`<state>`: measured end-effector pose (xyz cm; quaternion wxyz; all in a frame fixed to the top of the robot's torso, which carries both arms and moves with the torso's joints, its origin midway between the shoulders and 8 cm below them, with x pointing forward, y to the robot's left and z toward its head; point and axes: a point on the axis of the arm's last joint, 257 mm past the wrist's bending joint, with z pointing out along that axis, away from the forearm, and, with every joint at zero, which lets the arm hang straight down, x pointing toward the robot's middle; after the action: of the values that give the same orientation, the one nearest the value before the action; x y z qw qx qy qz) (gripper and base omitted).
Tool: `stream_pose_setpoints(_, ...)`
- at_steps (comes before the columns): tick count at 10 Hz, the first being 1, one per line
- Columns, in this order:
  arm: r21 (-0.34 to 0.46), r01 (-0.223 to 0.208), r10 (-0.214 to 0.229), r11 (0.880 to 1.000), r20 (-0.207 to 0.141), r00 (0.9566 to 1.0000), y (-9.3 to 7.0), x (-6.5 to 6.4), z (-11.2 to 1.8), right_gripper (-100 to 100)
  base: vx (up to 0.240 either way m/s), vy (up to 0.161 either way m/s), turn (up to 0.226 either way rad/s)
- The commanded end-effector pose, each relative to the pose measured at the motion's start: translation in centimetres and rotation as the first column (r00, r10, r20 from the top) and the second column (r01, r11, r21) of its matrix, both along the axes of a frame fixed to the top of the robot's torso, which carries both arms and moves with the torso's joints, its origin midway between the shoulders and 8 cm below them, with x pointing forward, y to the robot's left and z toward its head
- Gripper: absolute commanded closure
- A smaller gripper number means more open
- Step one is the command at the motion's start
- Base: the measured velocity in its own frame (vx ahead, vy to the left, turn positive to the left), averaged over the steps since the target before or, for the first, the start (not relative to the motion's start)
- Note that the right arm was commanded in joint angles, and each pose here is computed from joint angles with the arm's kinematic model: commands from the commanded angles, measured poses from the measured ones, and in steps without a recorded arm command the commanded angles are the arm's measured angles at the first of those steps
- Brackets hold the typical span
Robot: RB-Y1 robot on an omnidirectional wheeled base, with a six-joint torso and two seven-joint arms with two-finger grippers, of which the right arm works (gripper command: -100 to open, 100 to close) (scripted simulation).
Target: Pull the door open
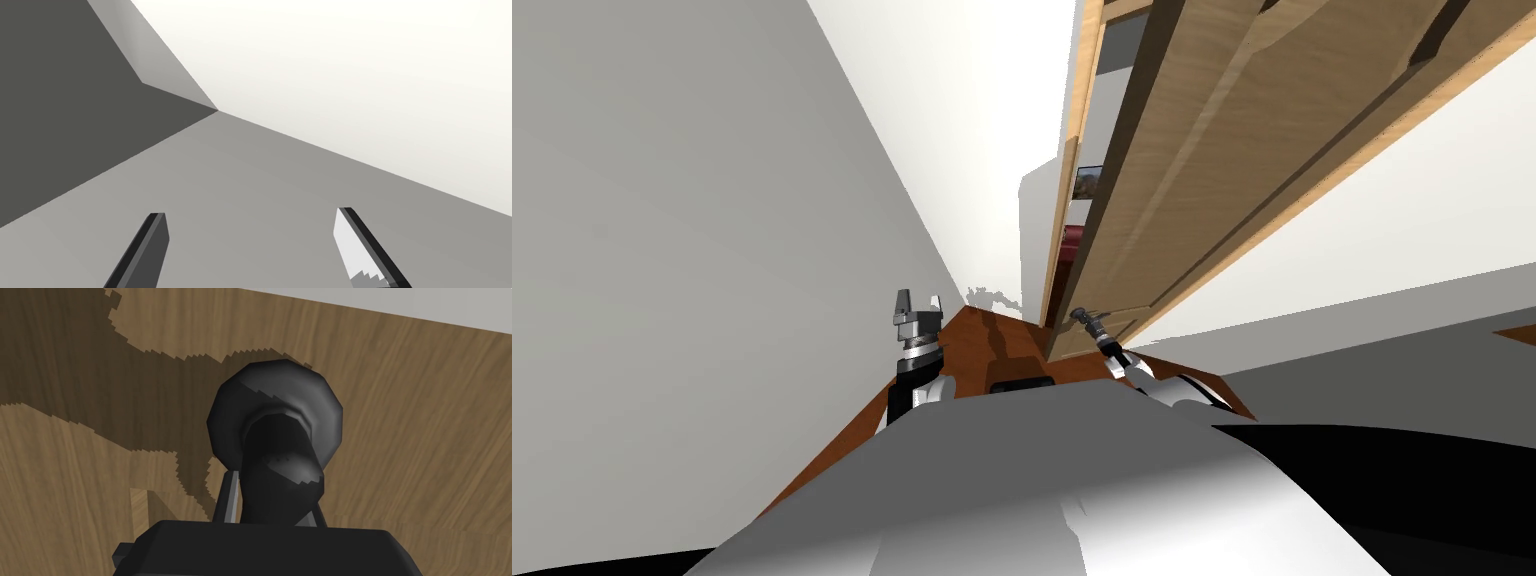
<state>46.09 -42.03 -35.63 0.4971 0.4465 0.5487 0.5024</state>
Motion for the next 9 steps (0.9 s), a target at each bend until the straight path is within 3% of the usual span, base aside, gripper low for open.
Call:
stream_pose_setpoints(1,-0.005,-0.015,0.015,1.0,0.002,0.9999,-0.4,-1.0,0.0,100,-0.118,-0.025,0.065)
stream_pose_setpoints(5,-0.005,-0.066,0.066,0.998,0.003,0.9978,-0.9,-3.3,0.1,100,-0.158,-0.081,0.116)
stream_pose_setpoints(9,-0.002,-0.076,0.076,0.997,-0.004,0.9971,-0.6,-3.8,-0.2,100,-0.083,-0.038,0.029)
